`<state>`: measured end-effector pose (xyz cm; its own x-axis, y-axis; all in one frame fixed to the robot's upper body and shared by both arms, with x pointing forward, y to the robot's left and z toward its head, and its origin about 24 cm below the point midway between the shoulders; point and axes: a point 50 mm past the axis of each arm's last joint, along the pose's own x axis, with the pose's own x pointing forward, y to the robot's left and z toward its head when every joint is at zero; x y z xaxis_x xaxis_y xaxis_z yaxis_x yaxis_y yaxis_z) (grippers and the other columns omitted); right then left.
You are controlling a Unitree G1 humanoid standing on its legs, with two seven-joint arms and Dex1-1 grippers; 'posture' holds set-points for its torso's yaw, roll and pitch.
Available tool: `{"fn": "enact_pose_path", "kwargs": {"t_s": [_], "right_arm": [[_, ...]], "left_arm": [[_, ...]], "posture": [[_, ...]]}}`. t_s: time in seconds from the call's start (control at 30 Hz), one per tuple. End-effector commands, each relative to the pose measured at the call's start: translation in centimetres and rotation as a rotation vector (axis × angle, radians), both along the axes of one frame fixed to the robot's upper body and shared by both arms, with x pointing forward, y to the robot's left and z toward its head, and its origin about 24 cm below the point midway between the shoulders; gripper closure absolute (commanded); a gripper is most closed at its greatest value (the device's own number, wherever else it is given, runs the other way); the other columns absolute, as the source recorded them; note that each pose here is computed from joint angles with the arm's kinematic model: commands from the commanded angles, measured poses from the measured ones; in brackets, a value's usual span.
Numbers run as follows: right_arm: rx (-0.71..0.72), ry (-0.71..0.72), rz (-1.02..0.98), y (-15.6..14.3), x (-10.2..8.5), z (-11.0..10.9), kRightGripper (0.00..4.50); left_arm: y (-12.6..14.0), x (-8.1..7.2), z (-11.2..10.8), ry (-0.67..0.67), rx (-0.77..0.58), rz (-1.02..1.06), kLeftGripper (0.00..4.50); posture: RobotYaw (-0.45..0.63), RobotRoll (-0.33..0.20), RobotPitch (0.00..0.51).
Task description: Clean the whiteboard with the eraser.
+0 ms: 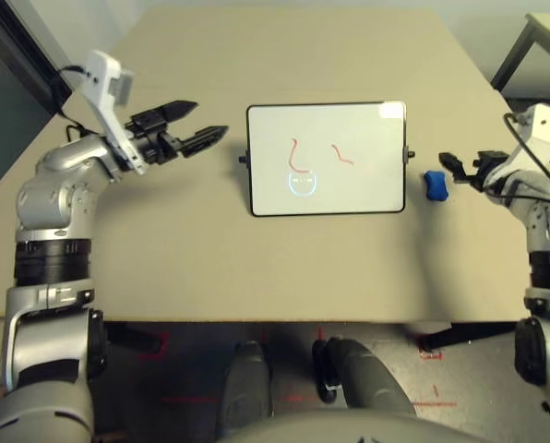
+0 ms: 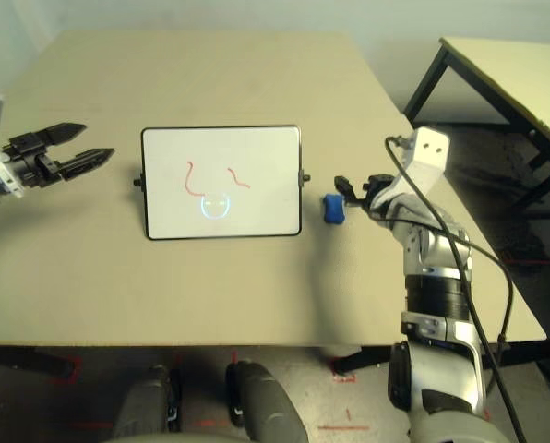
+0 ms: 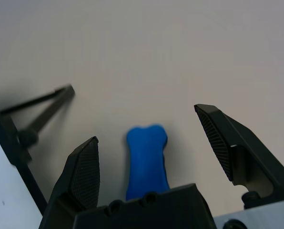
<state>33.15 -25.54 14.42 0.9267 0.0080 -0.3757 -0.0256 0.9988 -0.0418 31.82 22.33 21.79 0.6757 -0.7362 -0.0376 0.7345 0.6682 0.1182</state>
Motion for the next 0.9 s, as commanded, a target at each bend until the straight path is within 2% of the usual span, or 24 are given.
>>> {"fn": "enact_pose_path", "kwargs": {"t_s": [0.03,0.57,0.73,0.83,0.9], "right_arm": [[-0.001,0.05,-0.017,0.6,-0.2,-1.2,0.04],[0.018,0.112,-0.03,1.0,0.9,-2.6,0.04],[0.019,0.116,-0.032,1.0,0.9,-2.7,0.04],[0.022,0.12,-0.048,1.0,0.8,-2.8,0.4],[0.032,0.118,-0.062,0.9,0.8,-2.8,0.92]], "left_arm": [[-1.5,0.3,-0.3,0.015,0.014,-0.034,0.0],[-3.4,0.5,-2.6,0.102,0.126,-0.142,0.0],[-3.8,0.5,-2.6,0.102,0.126,-0.156,0.0],[-4.0,0.5,-2.6,0.099,0.124,-0.16,0.0],[-4.0,0.5,-2.6,0.099,0.123,-0.161,0.0]], "posture": [[-0.13,0.0,0.071],[-0.1,0.0,0.083],[-0.1,0.0,0.084],[-0.1,0.0,0.086],[-0.1,0.0,0.088]]}}
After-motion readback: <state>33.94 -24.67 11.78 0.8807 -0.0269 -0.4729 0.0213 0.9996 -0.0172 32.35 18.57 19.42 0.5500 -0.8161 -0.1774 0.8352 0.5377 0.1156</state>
